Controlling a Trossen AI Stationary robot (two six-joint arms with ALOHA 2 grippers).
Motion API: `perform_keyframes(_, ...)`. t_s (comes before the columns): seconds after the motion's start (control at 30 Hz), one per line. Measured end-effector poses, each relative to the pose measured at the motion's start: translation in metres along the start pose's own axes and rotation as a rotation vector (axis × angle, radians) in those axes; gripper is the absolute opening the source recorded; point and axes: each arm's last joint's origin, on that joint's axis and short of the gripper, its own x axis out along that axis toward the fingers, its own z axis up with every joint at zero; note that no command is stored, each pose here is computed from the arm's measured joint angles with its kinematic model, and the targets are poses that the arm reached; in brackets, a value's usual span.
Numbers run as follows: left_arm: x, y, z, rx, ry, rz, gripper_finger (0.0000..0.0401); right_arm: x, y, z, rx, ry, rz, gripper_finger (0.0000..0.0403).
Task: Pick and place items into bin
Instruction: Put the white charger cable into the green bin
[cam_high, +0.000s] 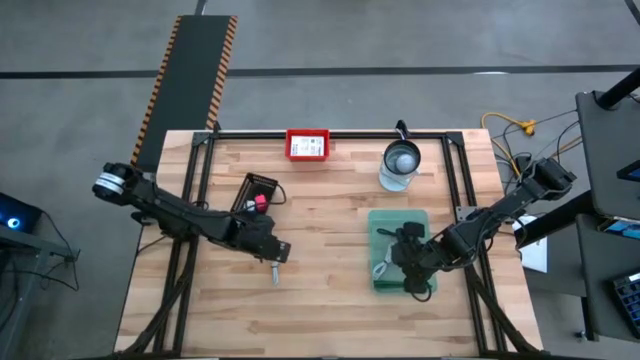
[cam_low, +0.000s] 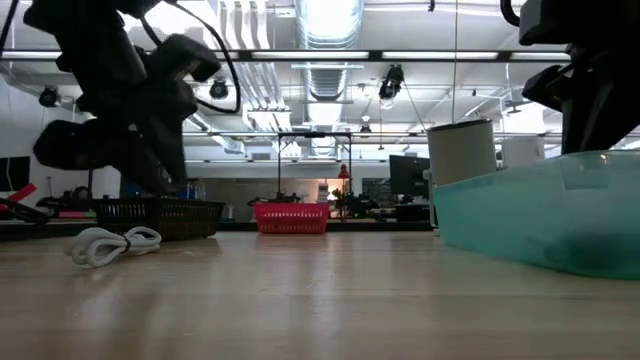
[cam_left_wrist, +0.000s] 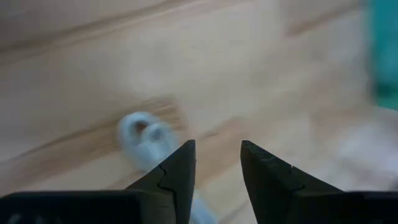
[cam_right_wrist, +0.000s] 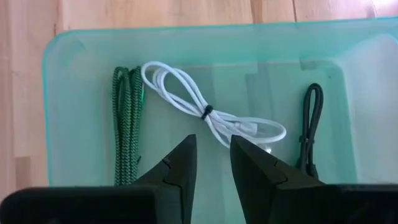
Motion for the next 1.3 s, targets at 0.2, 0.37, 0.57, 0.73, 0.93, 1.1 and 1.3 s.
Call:
perform_keyframes(0.2,0.004,-0.009,-0.001,-0.029,0.025,0.13,0.0092,0.005,-0.002,-0.006,-0.007,0.022,-0.015,0.0091)
perform_keyframes(0.37,0.022,-0.01,-0.007,-0.026,0.118,0.195,0.009,0.009,-0.004,-0.01,-0.004,0.036,-0.025,0.0085)
perform_keyframes(0.57,0.038,-0.004,-0.011,-0.013,0.141,0.265,0.009,0.01,-0.005,-0.012,-0.004,0.041,-0.024,0.0083)
perform_keyframes(0.73,0.045,-0.002,-0.012,-0.01,0.141,0.291,0.009,0.01,-0.004,-0.012,-0.002,0.049,-0.012,0.009)
perform_keyframes(0.93,0.048,-0.001,-0.012,0.107,0.163,0.293,0.0084,0.01,-0.004,-0.012,-0.002,0.049,-0.012,0.0086)
perform_keyframes(1.1,0.045,-0.001,-0.012,0.17,0.163,0.282,0.0029,0.01,-0.004,-0.012,-0.004,0.049,-0.011,0.0077)
perform_keyframes(1.3,0.037,-0.011,-0.008,0.272,0.085,0.184,0.0021,0.01,-0.004,-0.011,-0.004,0.041,-0.012,0.0068)
